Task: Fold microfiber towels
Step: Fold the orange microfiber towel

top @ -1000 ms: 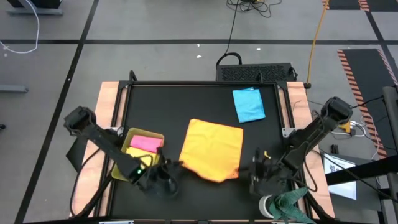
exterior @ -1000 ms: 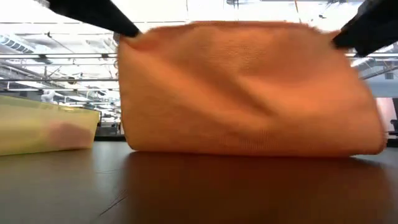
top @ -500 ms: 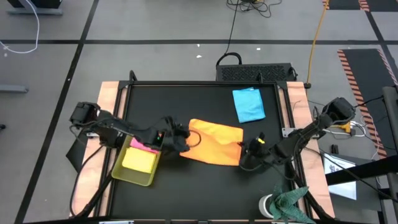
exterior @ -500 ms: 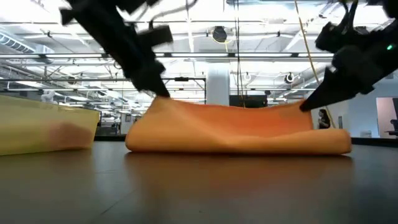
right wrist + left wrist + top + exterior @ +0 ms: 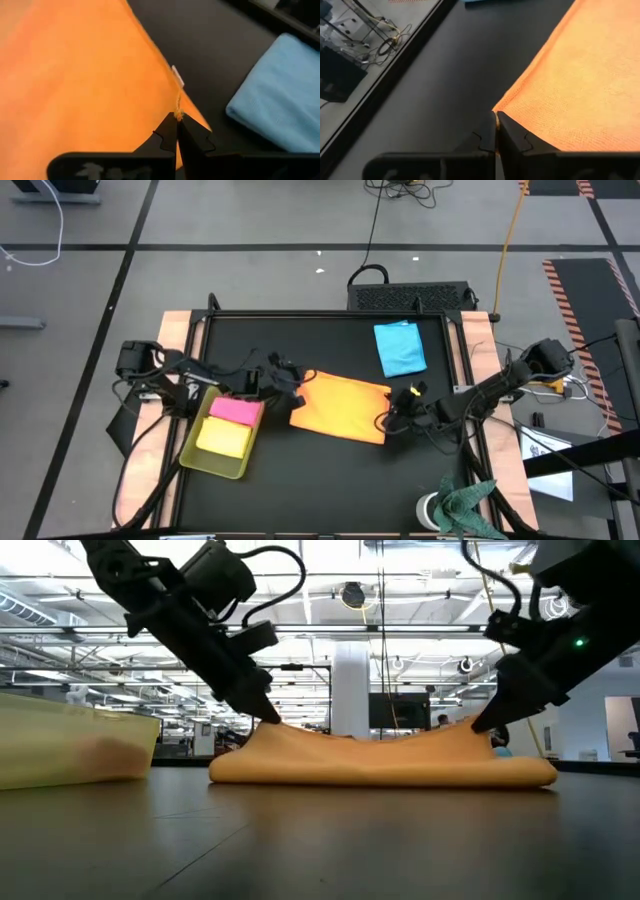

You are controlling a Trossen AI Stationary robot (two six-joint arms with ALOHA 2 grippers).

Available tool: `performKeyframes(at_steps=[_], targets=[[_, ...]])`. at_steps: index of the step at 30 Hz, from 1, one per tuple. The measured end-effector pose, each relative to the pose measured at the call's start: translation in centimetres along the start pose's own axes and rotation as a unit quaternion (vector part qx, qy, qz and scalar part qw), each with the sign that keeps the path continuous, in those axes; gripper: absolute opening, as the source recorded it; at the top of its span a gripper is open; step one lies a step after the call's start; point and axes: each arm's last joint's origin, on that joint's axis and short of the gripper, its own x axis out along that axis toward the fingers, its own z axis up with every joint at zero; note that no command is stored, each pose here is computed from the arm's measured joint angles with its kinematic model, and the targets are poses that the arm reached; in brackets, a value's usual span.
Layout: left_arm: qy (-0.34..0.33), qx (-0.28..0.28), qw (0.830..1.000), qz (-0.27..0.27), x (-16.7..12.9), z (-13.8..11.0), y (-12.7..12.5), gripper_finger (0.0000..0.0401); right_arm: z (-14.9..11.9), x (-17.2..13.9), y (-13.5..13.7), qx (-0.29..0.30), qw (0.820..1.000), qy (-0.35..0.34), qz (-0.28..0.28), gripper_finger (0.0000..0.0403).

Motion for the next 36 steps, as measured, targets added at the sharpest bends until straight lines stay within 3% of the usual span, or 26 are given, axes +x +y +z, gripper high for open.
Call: performKeyframes(at_steps=[21, 30, 36], targets=[[-0.039, 0.011, 0.998, -0.052, 1.4, 0.7, 1.7, 0.0004, 0.7, -0.6, -1.9, 0.044, 0.998, 0.053, 0.011, 0.0000], [-0.010, 0.008, 0.999, -0.038, 4.1, -1.0, 2.1, 0.0004, -0.9, 1.6, -2.6, 0.059, 0.996, 0.067, -0.012, 0.0000], [0.019, 0.006, 0.999, -0.029, 5.1, -2.3, 2.2, 0.0028, -2.5, 2.7, -3.8, 0.078, 0.996, 0.045, -0.007, 0.0000]])
